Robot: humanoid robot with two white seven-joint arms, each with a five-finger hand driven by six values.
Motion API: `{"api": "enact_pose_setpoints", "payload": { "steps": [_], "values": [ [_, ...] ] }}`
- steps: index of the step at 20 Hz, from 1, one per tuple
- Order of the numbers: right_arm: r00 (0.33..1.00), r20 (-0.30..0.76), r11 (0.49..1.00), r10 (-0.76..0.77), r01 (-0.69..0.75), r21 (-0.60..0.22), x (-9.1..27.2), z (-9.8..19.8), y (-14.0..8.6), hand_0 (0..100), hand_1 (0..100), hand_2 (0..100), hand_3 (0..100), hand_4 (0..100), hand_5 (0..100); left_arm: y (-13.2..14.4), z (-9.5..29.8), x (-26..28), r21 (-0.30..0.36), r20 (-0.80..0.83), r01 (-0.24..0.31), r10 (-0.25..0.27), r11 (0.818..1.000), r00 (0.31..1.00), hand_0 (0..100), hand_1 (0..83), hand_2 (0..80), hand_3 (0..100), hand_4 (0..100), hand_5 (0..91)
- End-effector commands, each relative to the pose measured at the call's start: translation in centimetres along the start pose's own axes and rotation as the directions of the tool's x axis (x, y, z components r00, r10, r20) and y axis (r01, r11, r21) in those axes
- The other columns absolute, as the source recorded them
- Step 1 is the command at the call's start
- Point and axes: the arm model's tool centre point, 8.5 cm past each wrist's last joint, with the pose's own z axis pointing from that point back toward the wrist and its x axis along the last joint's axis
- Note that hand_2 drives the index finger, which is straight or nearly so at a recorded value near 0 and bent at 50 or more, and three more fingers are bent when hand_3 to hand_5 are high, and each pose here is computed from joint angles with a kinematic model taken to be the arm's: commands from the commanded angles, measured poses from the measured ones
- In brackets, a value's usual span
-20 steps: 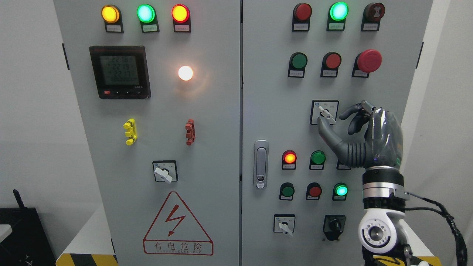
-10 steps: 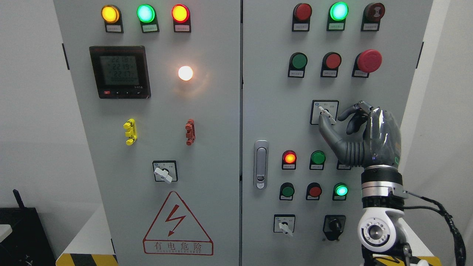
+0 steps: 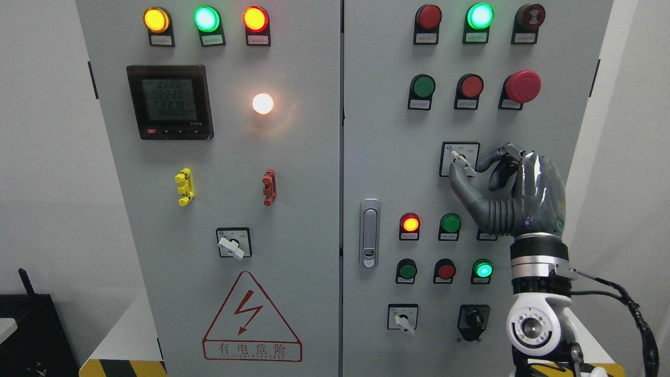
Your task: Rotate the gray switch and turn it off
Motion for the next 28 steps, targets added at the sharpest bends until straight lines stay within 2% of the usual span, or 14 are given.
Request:
{"api": "enact_pose_setpoints", "payload": {
  "steps": [1, 28],
  "values": [
    [1.000, 0.001, 1.000, 0.024, -0.024, -0.010, -0.1, -0.1, -0.2, 14, 48, 64, 93, 89, 100, 0.0, -0.1, 1.5, 0.001, 0.033, -0.029, 0.029, 1.000, 0.999, 12, 38.9, 0.0, 0, 0, 0.0],
    [0.999, 0.031, 1.000, 0.021, -0.022, 0.018, 1.1, -0.1, 0.6, 14, 49, 65, 94, 89, 100, 0.0, -0.1, 1.5, 0.001, 0.033, -0.029, 0.029, 1.000, 0.999, 12, 38.9, 0.0, 0, 0, 0.0]
  ]
}}
